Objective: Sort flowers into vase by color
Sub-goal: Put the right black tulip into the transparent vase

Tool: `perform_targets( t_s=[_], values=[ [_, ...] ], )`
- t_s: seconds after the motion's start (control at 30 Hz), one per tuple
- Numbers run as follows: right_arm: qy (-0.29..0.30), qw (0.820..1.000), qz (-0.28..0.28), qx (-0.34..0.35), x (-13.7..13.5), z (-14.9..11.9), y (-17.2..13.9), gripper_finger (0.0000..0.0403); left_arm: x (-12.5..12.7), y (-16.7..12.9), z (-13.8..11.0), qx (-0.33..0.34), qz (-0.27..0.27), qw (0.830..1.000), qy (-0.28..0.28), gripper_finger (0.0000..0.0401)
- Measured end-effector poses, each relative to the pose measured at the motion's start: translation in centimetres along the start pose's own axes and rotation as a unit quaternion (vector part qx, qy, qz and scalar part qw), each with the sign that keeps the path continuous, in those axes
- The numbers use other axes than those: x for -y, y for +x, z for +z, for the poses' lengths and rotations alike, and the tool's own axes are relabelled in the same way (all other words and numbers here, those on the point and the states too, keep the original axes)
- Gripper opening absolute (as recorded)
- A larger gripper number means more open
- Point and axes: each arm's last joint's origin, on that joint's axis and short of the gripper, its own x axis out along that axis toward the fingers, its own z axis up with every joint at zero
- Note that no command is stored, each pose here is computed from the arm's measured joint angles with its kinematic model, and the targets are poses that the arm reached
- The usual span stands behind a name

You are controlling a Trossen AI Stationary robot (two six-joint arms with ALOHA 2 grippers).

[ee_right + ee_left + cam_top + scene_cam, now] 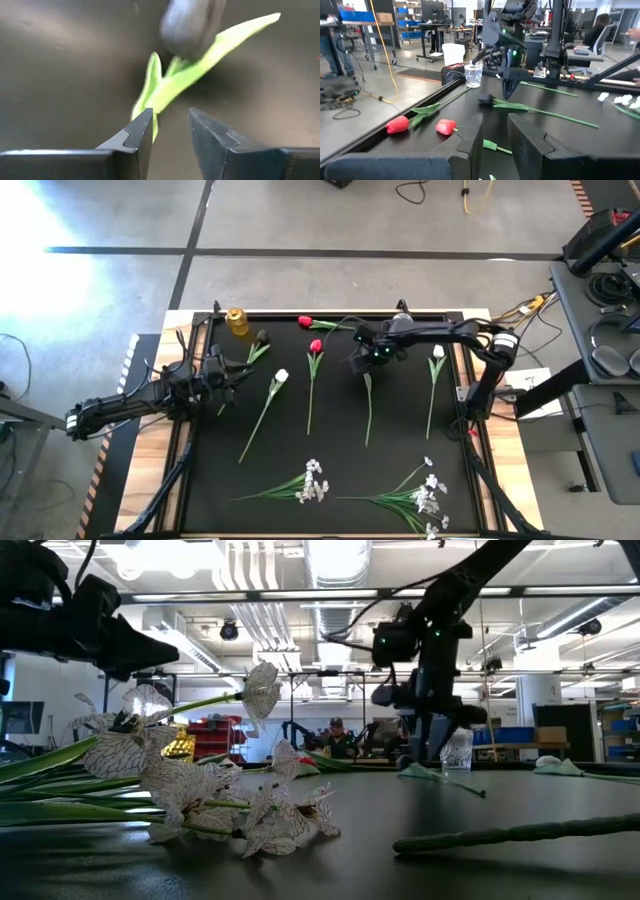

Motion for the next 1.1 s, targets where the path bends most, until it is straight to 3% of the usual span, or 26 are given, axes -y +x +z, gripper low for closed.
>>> perform_targets(
  t_s=[0.3,0.8,0.9,1.1],
  values=[
    [0.041,0.999,-0.009,-0.008,0.3,0.4,0.6,0.0114,0.0,0.0,0.0,0.000,0.000,1.000,-0.013,0.0075],
    [0.045,0.998,-0.013,-0.037,0.3,0.6,2.8,0.0110,0.0,0.0,0.0,0.000,0.001,1.000,-0.013,0.0075],
    [0.043,0.998,-0.013,-0.036,0.4,0.6,2.8,0.0092,0.0,0.0,0.0,0.000,0.001,1.000,-0.013,0.0075],
    [0.024,1.000,0.002,-0.018,0.2,0.7,2.2,0.0018,0.0,0.0,0.0,0.000,0.001,1.000,-0.013,0.0075]
  ],
)
